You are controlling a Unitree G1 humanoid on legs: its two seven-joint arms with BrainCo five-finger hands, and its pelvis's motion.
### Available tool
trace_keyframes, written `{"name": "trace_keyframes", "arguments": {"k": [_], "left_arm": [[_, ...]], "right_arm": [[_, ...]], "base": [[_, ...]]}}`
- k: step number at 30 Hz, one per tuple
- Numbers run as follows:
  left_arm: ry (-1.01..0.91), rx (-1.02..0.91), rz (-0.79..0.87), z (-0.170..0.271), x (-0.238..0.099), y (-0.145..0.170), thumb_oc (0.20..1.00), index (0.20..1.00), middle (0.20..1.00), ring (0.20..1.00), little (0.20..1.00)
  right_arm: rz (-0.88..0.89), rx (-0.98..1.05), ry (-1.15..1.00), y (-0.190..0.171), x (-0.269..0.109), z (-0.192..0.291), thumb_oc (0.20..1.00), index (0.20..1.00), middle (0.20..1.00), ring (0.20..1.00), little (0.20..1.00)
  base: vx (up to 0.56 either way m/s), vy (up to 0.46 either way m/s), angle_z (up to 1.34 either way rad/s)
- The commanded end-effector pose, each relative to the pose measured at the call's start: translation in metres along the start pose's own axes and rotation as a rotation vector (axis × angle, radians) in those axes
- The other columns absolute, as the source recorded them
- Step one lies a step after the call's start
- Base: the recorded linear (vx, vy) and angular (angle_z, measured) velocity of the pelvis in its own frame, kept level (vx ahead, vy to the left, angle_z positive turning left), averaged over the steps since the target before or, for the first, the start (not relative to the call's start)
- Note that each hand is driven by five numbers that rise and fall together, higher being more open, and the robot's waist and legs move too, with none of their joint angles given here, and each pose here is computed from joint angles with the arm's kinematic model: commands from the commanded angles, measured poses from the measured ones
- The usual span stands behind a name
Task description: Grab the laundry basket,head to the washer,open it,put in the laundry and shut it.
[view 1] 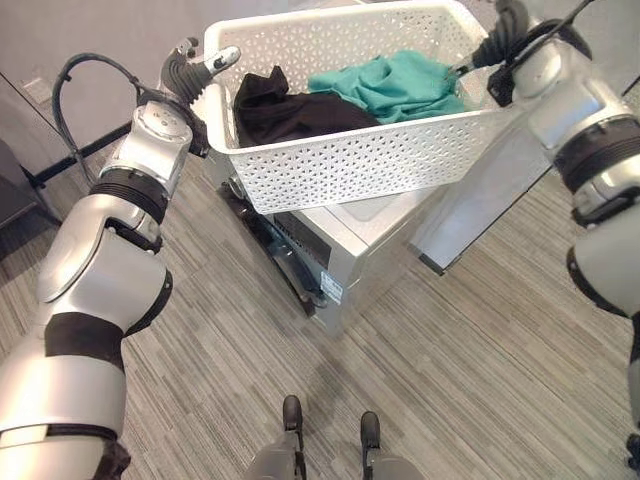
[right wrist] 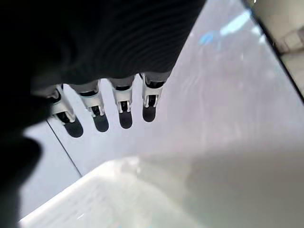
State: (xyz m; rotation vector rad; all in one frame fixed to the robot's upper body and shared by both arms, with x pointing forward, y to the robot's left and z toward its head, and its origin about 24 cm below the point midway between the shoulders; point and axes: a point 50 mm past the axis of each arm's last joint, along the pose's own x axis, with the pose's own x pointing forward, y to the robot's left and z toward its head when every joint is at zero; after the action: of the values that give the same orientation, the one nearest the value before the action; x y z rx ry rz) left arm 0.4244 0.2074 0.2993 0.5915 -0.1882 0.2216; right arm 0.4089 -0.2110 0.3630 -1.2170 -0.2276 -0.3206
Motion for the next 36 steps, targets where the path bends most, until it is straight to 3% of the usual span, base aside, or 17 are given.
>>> {"name": "trace_keyframes", "arguments": {"k": [1,15,19,22,28,32,36], "left_arm": [[-0.203,0.085,0.113,0.069,0.002,0.025,1.0,1.0,1.0,1.0,1.0],[-0.206,0.054,0.199,0.016,-0.009,0.044,1.0,1.0,1.0,1.0,1.0],[-0.19,0.056,0.217,-0.006,-0.016,0.055,1.0,1.0,1.0,1.0,1.0],[-0.204,-0.007,0.214,-0.029,-0.03,0.062,1.0,1.0,1.0,1.0,1.0],[-0.248,-0.182,0.126,-0.054,-0.058,0.039,1.0,1.0,1.0,1.0,1.0],[-0.275,-0.336,0.042,-0.055,-0.069,0.018,1.0,1.0,1.0,1.0,1.0],[-0.327,-0.371,-0.006,-0.047,-0.079,0.006,1.0,1.0,1.0,1.0,1.0]], "right_arm": [[-0.289,-0.066,-0.052,-0.092,-0.004,0.015,1.0,1.0,1.0,1.0,1.0],[-0.582,-0.252,-0.077,-0.134,-0.05,-0.061,1.0,1.0,1.0,1.0,1.0],[-0.551,-0.178,-0.066,-0.119,-0.061,-0.085,1.0,1.0,1.0,1.0,1.0],[-0.421,0.105,-0.006,-0.072,-0.068,-0.119,1.0,1.0,1.0,1.0,1.0],[-0.294,0.255,0.096,-0.022,-0.079,-0.152,1.0,1.0,1.0,1.0,1.0],[-0.278,0.374,0.133,-0.011,-0.077,-0.157,1.0,1.0,1.0,1.0,1.0],[-0.268,0.43,0.114,-0.01,-0.073,-0.151,1.0,1.0,1.0,1.0,1.0]], "base": [[-0.04,-0.026,0.03],[0.01,-0.018,0.01],[0.01,-0.009,0.0],[0.01,-0.037,0.02],[0.0,-0.028,-0.02],[0.0,-0.026,0.0],[-0.01,-0.024,0.0]]}}
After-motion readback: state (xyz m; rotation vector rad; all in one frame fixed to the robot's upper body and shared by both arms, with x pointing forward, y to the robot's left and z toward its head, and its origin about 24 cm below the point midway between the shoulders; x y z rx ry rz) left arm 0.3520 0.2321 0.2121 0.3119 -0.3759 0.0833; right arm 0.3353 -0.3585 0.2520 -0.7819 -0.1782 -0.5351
